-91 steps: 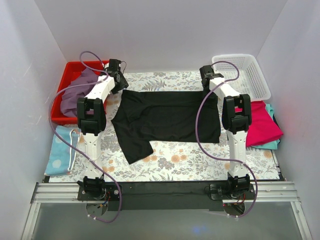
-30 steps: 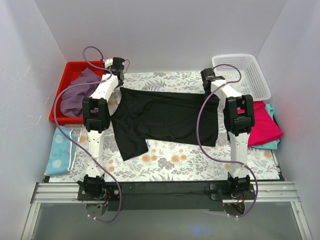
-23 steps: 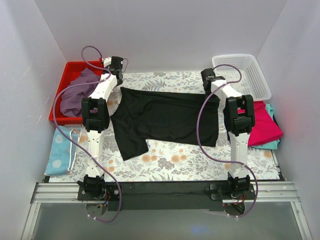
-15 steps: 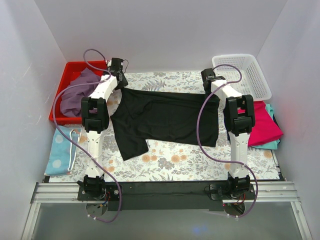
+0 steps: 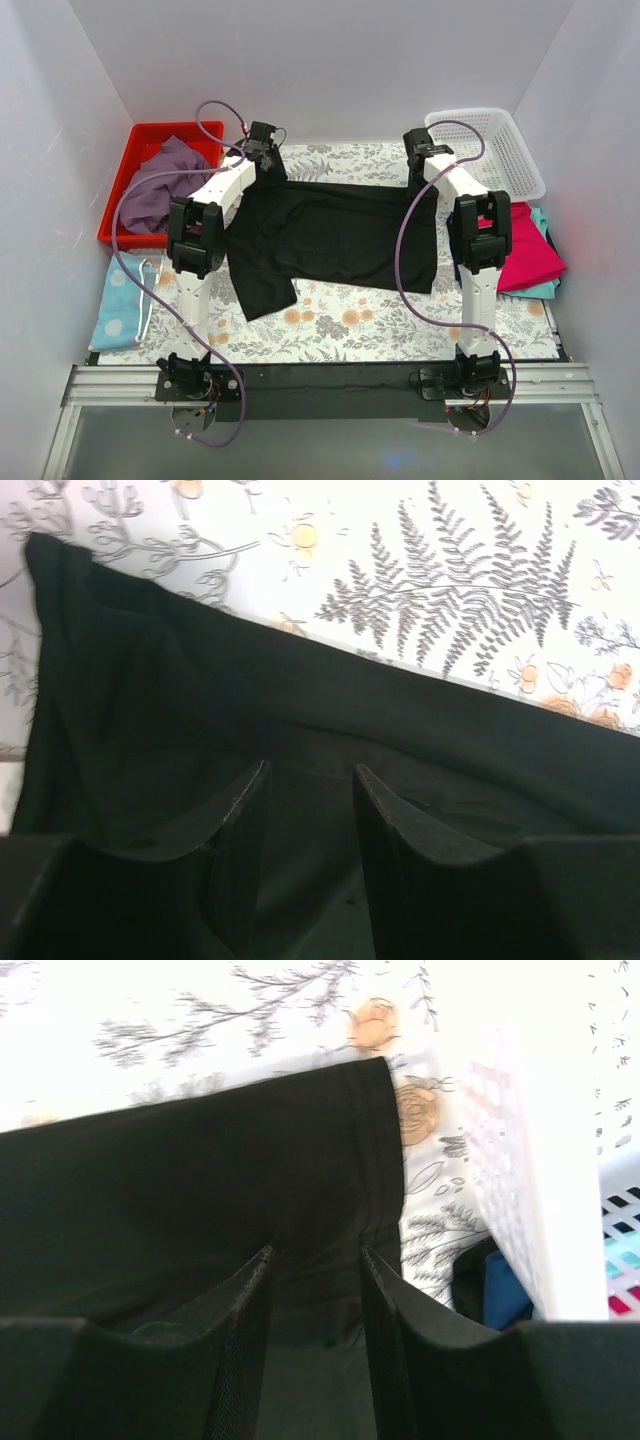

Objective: Fold and stack the t-shirts
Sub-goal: Fold the tshirt

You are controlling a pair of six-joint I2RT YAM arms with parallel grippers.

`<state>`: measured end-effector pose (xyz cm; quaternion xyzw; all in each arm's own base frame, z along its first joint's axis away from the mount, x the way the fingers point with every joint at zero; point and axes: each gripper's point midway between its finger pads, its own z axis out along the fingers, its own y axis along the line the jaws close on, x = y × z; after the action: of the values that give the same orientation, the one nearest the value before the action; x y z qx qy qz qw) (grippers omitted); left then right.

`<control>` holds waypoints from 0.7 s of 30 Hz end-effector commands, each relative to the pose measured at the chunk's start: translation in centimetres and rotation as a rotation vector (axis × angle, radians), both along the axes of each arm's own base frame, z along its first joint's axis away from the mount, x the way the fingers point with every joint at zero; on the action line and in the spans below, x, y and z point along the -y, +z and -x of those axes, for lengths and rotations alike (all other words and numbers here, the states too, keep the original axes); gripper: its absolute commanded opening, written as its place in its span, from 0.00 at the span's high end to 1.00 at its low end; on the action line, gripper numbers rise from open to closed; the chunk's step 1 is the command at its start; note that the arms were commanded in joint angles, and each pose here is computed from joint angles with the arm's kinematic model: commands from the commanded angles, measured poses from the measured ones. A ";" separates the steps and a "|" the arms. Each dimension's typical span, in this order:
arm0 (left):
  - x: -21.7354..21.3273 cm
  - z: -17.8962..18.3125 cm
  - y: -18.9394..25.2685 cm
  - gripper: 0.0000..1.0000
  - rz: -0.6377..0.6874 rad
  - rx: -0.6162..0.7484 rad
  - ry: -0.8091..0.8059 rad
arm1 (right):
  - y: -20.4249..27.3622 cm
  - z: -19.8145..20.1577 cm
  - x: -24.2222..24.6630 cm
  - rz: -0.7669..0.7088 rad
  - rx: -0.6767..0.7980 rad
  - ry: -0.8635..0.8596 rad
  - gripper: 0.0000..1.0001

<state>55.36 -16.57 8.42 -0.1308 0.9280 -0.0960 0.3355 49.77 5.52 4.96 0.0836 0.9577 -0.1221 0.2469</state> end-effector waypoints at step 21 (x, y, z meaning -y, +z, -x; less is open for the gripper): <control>-2.8 6.0 -3.5 0.68 -0.018 -0.167 0.060 | -0.7 4.6 -2.8 -0.113 -0.072 0.064 0.56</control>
<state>51.28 -14.44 2.93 -0.1606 0.9486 -0.0738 0.2625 45.57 8.19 2.58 0.0531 0.9760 -0.0765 0.1967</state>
